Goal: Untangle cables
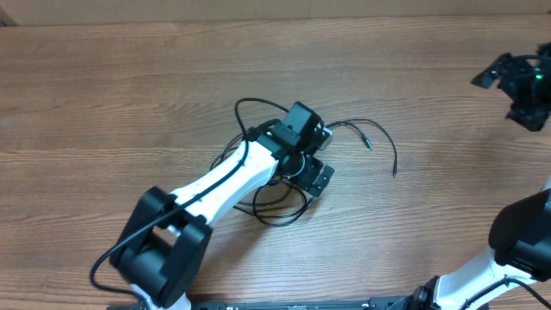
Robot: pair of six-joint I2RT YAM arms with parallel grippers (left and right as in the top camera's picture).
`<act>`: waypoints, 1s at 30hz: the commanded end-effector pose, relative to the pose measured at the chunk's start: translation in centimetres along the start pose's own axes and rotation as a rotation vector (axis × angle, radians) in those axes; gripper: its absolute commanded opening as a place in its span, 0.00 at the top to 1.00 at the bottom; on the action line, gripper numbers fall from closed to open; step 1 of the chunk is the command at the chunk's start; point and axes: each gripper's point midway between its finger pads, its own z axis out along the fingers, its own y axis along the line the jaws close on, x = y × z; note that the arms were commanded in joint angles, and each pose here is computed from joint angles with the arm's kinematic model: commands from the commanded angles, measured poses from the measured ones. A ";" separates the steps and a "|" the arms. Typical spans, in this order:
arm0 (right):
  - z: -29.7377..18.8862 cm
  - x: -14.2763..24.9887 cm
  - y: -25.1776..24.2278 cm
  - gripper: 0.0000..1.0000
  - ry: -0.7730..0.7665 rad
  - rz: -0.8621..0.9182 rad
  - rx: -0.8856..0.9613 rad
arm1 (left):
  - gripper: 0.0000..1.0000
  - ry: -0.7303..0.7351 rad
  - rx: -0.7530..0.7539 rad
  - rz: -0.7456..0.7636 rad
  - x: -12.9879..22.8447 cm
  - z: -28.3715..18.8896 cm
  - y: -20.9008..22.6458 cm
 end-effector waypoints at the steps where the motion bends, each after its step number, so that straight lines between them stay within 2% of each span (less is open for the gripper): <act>1: 0.6 0.9 1.2 0.00 0.027 -0.045 0.013 | 0.00 -0.122 -0.124 0.000 -2.0 -4.6 2.3; 5: 1.1 2.5 3.0 0.00 0.073 -0.089 0.010 | 0.00 -0.132 -0.219 -0.046 -1.3 -7.3 4.8; 12: 2.0 5.0 6.4 0.00 0.130 -0.181 -0.001 | 0.00 -0.143 -0.256 -0.219 0.6 -11.5 7.4; 18: 2.7 7.8 9.9 0.00 0.176 -0.295 -0.016 | 0.00 -0.216 -0.311 -0.233 1.6 -16.1 7.7; 21: 3.0 9.3 11.5 0.00 0.201 -0.347 -0.022 | 0.00 -0.223 -0.386 -0.248 2.8 -18.0 8.4; 25: 3.3 11.9 13.5 0.00 0.246 -0.449 -0.030 | 0.00 -0.190 -0.497 -0.330 5.3 -19.7 9.7; 30: 3.7 15.0 15.8 0.00 0.282 -0.591 -0.032 | 0.00 -0.165 -0.565 -0.473 7.4 -20.6 11.2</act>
